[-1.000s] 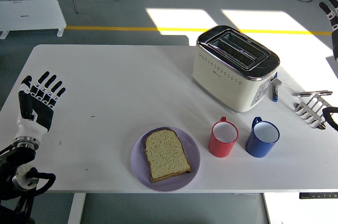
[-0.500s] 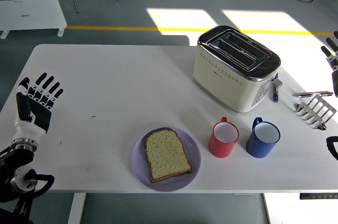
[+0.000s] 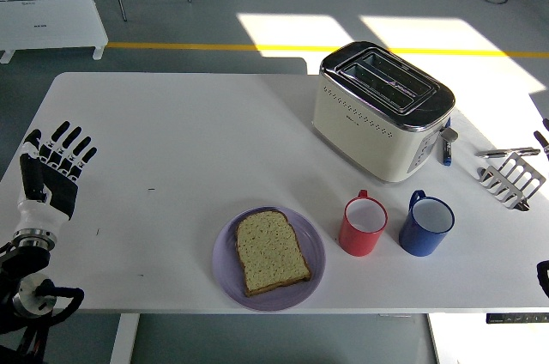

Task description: Push plate across desktop,pick up the break from the machine,place the break in the plate

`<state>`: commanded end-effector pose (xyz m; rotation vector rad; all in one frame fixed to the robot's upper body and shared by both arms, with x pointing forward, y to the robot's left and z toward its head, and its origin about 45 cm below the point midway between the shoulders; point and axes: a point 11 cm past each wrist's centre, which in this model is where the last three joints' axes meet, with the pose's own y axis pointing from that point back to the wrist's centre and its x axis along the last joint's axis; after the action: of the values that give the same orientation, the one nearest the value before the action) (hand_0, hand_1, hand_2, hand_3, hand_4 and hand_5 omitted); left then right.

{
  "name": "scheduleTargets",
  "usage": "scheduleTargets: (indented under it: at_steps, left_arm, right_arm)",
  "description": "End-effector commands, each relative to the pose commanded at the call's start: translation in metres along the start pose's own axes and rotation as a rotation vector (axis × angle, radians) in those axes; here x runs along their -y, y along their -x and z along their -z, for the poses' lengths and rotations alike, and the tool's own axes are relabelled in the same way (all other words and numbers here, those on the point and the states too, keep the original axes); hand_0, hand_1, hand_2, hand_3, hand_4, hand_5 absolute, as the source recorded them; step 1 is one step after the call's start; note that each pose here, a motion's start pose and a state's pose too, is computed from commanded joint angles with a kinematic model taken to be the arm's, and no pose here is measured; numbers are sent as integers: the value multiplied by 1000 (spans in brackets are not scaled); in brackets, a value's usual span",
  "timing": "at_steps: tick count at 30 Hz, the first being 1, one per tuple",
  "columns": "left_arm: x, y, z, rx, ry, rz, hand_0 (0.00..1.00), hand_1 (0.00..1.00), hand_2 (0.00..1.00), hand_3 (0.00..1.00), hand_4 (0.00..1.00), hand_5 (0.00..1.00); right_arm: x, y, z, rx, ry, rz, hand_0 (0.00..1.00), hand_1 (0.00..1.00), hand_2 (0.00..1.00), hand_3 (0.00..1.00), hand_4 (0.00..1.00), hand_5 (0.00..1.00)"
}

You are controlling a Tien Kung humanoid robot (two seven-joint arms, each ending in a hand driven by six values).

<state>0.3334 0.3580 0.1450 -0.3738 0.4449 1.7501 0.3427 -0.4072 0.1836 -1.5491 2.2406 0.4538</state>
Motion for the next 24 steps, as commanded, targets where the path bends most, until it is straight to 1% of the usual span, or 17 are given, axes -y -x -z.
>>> scheduleTargets:
  at_steps: [9,18,24]
  left_arm:
    - [0,1,1,3,-7,4,765,777,821,776,571,998]
    - [-2,1,4,6,-18,7,765,778,821,776,571,998]
    - [-2,2,1,4,-7,7,765,778,821,776,573,998]
  right_arm:
    - [-1,-10,-4,-1,12,-27,830,777,791,773,527,506]
    - [-2,-14,-5,5,14,-41,830,777,791,773,526,509]
    - [-2,-16,-4,9,9,-48,830,778,790,773,525,511]
